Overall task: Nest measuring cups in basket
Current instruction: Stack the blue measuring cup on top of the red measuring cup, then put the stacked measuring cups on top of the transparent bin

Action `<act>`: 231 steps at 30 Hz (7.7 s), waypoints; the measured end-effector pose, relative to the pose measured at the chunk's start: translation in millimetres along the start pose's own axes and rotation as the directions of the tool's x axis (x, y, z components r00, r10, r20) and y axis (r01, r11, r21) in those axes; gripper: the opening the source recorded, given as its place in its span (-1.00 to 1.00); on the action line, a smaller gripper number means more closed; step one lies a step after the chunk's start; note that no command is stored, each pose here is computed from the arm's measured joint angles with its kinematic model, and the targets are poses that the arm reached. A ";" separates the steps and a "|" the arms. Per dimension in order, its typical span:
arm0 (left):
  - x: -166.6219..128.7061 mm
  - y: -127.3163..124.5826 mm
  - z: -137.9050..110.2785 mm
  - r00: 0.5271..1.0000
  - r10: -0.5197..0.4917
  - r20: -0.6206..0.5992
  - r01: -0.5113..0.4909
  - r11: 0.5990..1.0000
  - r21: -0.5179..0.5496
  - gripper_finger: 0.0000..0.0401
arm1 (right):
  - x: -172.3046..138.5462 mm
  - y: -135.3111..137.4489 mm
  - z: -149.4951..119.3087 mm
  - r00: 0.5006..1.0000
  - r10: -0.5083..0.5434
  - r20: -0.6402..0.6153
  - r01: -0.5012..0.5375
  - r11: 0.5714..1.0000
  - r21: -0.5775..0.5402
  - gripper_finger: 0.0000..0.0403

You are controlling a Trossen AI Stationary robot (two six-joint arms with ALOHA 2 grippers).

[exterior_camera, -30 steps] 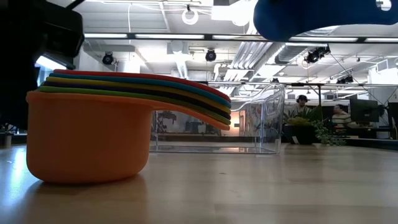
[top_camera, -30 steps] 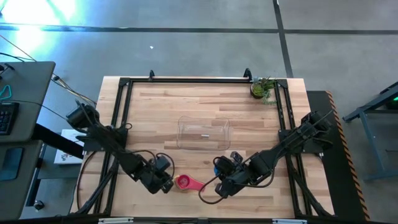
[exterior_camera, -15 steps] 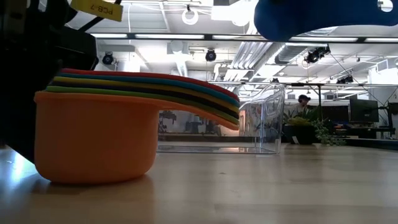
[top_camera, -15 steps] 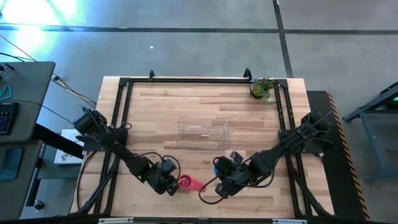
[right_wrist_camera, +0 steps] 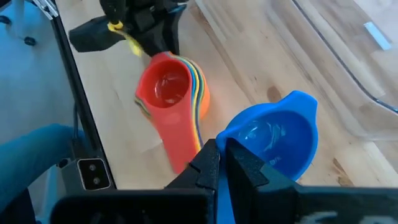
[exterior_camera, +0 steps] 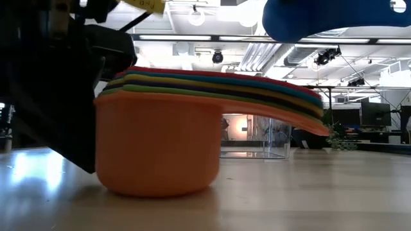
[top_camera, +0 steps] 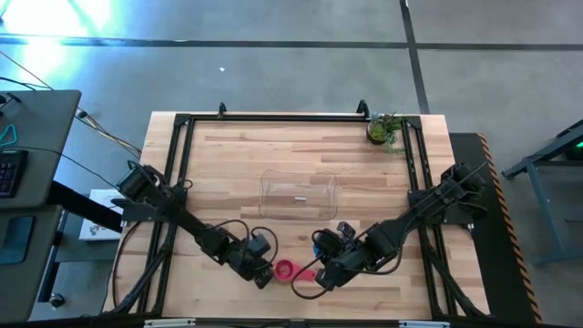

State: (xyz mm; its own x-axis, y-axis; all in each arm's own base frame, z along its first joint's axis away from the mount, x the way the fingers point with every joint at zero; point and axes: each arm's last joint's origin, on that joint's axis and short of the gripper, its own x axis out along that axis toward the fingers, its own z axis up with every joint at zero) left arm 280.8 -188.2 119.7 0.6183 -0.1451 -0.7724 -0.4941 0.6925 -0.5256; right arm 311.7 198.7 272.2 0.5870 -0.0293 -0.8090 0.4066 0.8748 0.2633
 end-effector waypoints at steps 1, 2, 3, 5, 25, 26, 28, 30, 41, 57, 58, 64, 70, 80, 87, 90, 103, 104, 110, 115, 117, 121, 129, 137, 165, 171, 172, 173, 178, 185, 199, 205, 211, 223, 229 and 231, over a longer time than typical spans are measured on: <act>0.1 0.0 0.7 1.000 -0.003 -0.008 0.003 1.000 0.006 -0.75 | 0.0 0.6 0.2 1.000 0.008 -0.002 -0.008 1.000 0.000 -0.98; -0.3 -0.1 0.5 1.000 -0.005 -0.017 0.005 1.000 0.013 -0.75 | 0.0 1.5 0.4 1.000 0.021 -0.005 -0.021 1.000 -0.005 -0.98; -1.7 0.0 0.7 1.000 -0.002 -0.022 0.002 1.000 0.022 -0.75 | 0.0 2.5 0.8 0.999 0.033 -0.005 -0.033 0.999 -0.013 -0.98; -6.4 -2.3 0.6 0.999 -0.015 -0.033 0.015 0.999 0.029 -0.75 | 0.4 5.8 2.4 0.998 0.067 0.009 -0.067 0.997 -0.024 -0.98; -121.8 -16.9 29.2 0.989 -0.150 0.010 0.146 0.972 0.183 -0.75 | 1.6 22.6 48.4 0.909 0.358 0.213 -0.287 0.909 -0.301 -0.98; -127.8 -17.7 31.0 0.985 -0.172 0.017 0.165 0.968 0.188 -0.75 | -0.3 22.6 52.6 0.905 0.362 0.222 -0.285 0.905 -0.314 -0.98; -140.2 -17.6 34.3 0.979 -0.203 0.027 0.193 0.961 0.197 -0.75 | -4.7 23.0 61.5 0.898 0.368 0.242 -0.277 0.899 -0.340 -0.98; -151.9 -18.0 37.5 0.970 -0.241 0.041 0.228 0.953 0.201 -0.75 | -9.9 23.9 70.1 0.896 0.366 0.251 -0.257 0.889 -0.379 -0.98; -200.0 -7.7 48.5 0.940 -0.329 0.093 0.302 0.926 0.226 -0.75 | -3.0 33.2 95.2 0.987 0.153 0.053 -0.109 0.869 -0.482 -0.98; -220.5 10.7 51.3 0.955 -0.250 0.160 0.214 0.953 0.215 -0.75 | 64.4 81.9 59.5 0.965 0.057 -0.255 -0.213 0.733 -0.646 -0.98; -220.3 10.2 51.4 0.954 -0.253 0.161 0.217 0.953 0.211 -0.75 | 69.5 81.9 56.9 0.963 0.045 -0.265 -0.214 0.725 -0.655 -0.98; -218.6 11.6 50.6 0.957 -0.240 0.160 0.207 0.958 0.201 -0.75 | 90.3 74.6 44.4 0.941 -0.027 -0.336 -0.216 0.716 -0.663 -0.98; -218.6 11.9 50.7 0.958 -0.236 0.164 0.202 0.959 0.201 -0.75 | 92.5 72.1 47.5 0.945 -0.039 -0.324 -0.200 0.716 -0.669 -0.98; -218.4 12.9 51.0 0.958 -0.220 0.183 0.183 0.963 0.200 -0.75 | 97.9 71.1 55.5 0.948 0.010 -0.319 -0.235 0.696 -0.678 -0.98; -218.4 13.1 51.0 0.959 -0.217 0.184 0.180 0.963 0.201 -0.75 | 104.6 68.9 53.3 0.934 0.008 -0.356 -0.260 0.699 -0.667 -0.98; -218.3 13.4 50.9 0.959 -0.214 0.183 0.177 0.963 0.201 -0.75 | 104.7 69.3 53.5 0.935 0.012 -0.353 -0.261 0.699 -0.666 -0.98; -218.3 13.4 50.9 0.959 -0.215 0.183 0.177 0.963 0.202 -0.75 | 106.0 67.6 56.8 0.935 0.022 -0.355 -0.271 0.688 -0.673 -0.94; -218.3 13.3 50.9 0.959 -0.215 0.183 0.177 0.963 0.202 -0.75 | 106.0 67.5 56.9 0.936 0.019 -0.351 -0.266 0.690 -0.674 -0.91; -218.3 13.3 50.9 0.959 -0.215 0.183 0.177 0.963 0.202 -0.75 | 106.2 67.3 57.3 0.941 0.010 -0.339 -0.251 0.692 -0.677 -0.63; -218.3 13.4 50.9 0.959 -0.215 0.183 0.177 0.963 0.202 -0.75 | 106.3 67.1 57.6 0.941 0.010 -0.338 -0.250 0.692 -0.677 -0.55; -218.3 13.4 50.9 0.959 -0.215 0.183 0.177 0.963 0.202 -0.75 | 106.3 66.7 58.3 0.941 0.010 -0.337 -0.249 0.695 -0.674 -0.55; -218.3 13.3 50.9 0.959 -0.215 0.183 0.177 0.963 0.202 -0.75 | 98.0 68.8 62.9 0.939 0.030 -0.342 -0.258 0.721 -0.643 -0.54; -218.1 14.0 50.6 0.961 -0.208 0.179 0.171 0.964 0.205 -0.75 | 62.9 68.4 62.6 0.937 0.016 -0.350 -0.233 0.774 -0.589 -0.54; -217.4 16.1 49.8 0.967 -0.187 0.171 0.150 0.966 0.208 -0.75 | 35.4 66.3 40.7 0.928 -0.172 -0.332 -0.082 0.774 -0.628 -0.54; -217.4 16.1 49.5 0.969 -0.190 0.161 0.160 0.970 0.183 -0.75 | 0.2 84.3 -17.3 0.924 -0.335 -0.184 0.181 0.807 -0.562 -0.56; -217.3 16.1 49.4 0.969 -0.190 0.159 0.160 0.970 0.184 -0.75 | 18.3 76.2 -37.2 0.883 -0.424 -0.204 0.250 0.790 -0.560 -0.56; -217.4 16.2 49.4 0.969 -0.190 0.159 0.160 0.970 0.184 -0.75 | 22.0 73.9 -40.7 0.872 -0.441 -0.213 0.261 0.788 -0.558 -0.56; -217.5 16.3 49.5 0.969 -0.190 0.159 0.160 0.970 0.184 -0.75 | 25.8 71.3 -43.7 0.861 -0.457 -0.222 0.271 0.784 -0.558 -0.56; -224.4 22.4 48.6 0.975 -0.185 0.125 0.154 0.963 0.220 -0.75 | 30.4 57.3 -50.5 0.839 -0.476 -0.264 0.279 0.793 -0.541 -0.56; -251.7 49.0 54.9 0.975 -0.134 0.178 0.094 0.971 0.218 -0.75 | 20.6 18.6 -41.4 0.900 -0.353 -0.256 0.224 0.877 -0.425 -0.57; -304.9 86.0 64.1 0.903 -0.260 0.343 0.107 0.908 0.405 -0.75 | -5.4 -70.0 -30.0 0.963 -0.190 -0.191 0.155 0.971 -0.184 -0.63; -310.4 93.3 63.1 0.877 -0.304 0.372 0.088 0.863 0.498 -0.75 | -7.7 -80.9 -23.8 0.964 -0.193 -0.183 0.166 0.974 -0.154 -0.63; -303.6 115.7 53.5 0.849 -0.341 0.403 0.090 0.846 0.526 -0.75 | -5.3 -83.2 -18.6 0.966 -0.189 -0.175 0.167 0.977 -0.131 -0.63; -275.6 142.0 35.6 0.661 -0.592 0.461 0.217 0.739 0.638 -0.75 | -4.9 -82.0 -19.1 0.966 -0.168 -0.194 0.145 0.981 -0.126 -0.63; -252.9 144.1 28.7 0.630 -0.643 0.435 0.204 0.677 0.707 -0.75 | -4.8 -82.0 -19.1 0.966 -0.166 -0.197 0.142 0.981 -0.132 -0.63; -245.4 144.8 26.0 0.633 -0.658 0.409 0.198 0.648 0.735 -0.75 | -4.8 -81.8 -19.0 0.967 -0.165 -0.196 0.140 0.981 -0.132 -0.63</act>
State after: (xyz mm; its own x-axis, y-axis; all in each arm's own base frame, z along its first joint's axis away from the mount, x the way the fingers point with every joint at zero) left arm 73.4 -34.0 242.4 0.9661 -0.2583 0.0025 0.2519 0.9397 -0.2315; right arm 262.3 136.5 244.5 0.3634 -0.0776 -0.9284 0.3889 0.9182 0.0755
